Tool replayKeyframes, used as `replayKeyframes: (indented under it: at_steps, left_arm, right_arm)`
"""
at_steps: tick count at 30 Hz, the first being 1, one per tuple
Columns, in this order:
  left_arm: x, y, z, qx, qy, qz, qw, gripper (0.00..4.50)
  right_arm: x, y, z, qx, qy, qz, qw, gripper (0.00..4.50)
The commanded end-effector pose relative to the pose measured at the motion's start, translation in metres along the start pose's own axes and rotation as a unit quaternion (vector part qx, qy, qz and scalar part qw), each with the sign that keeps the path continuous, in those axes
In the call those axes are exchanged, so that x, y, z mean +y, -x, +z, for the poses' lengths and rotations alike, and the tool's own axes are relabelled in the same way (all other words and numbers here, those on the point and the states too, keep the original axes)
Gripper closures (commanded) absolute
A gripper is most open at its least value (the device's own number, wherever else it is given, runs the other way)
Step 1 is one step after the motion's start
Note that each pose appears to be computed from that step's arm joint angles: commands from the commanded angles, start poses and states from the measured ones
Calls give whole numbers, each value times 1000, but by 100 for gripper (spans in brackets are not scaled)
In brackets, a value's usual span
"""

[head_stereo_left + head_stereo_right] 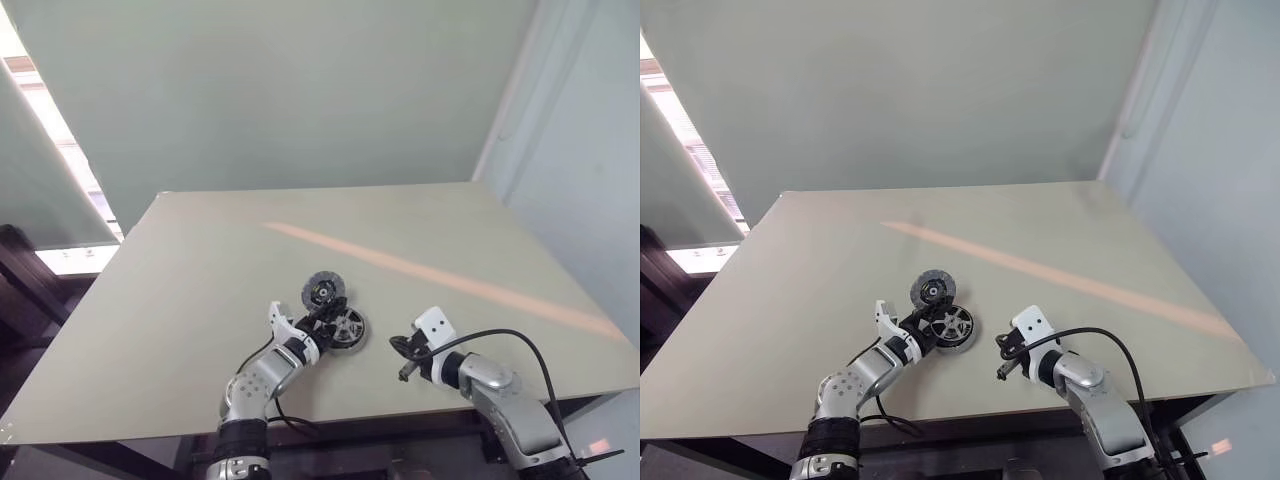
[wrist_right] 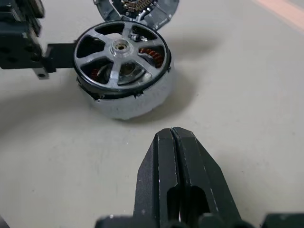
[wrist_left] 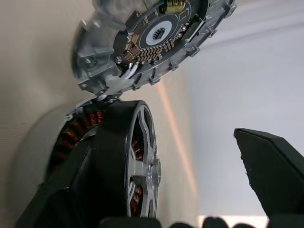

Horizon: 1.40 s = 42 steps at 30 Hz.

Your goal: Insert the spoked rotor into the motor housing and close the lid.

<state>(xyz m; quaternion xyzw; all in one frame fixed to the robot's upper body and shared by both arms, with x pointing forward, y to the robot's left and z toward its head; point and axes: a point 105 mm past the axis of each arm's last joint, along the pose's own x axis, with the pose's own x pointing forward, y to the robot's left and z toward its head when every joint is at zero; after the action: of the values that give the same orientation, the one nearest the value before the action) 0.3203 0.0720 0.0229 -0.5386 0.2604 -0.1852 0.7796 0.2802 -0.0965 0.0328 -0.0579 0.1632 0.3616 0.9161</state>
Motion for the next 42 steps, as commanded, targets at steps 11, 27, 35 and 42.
replayKeyframes:
  at_steps: [11, 27, 35, 42]
  left_arm:
    - [-46, 32, 14, 32, -161, 9, 986, 5]
    - [-10, 98, 79, -83, -424, 51, 900, 5]
    - [12, 100, 81, -122, -533, 58, 835, 5]
    - [10, 93, 75, -126, -539, 50, 831, 5]
  right_arm:
    - [-3, -6, 15, -27, 13, 5, 1000, 450]
    - [9, -16, 47, -113, -20, 19, 993, 450]
    - [27, -62, 73, -143, -27, 28, 989, 450]
    - [27, -92, 33, -71, -29, 23, 997, 450]
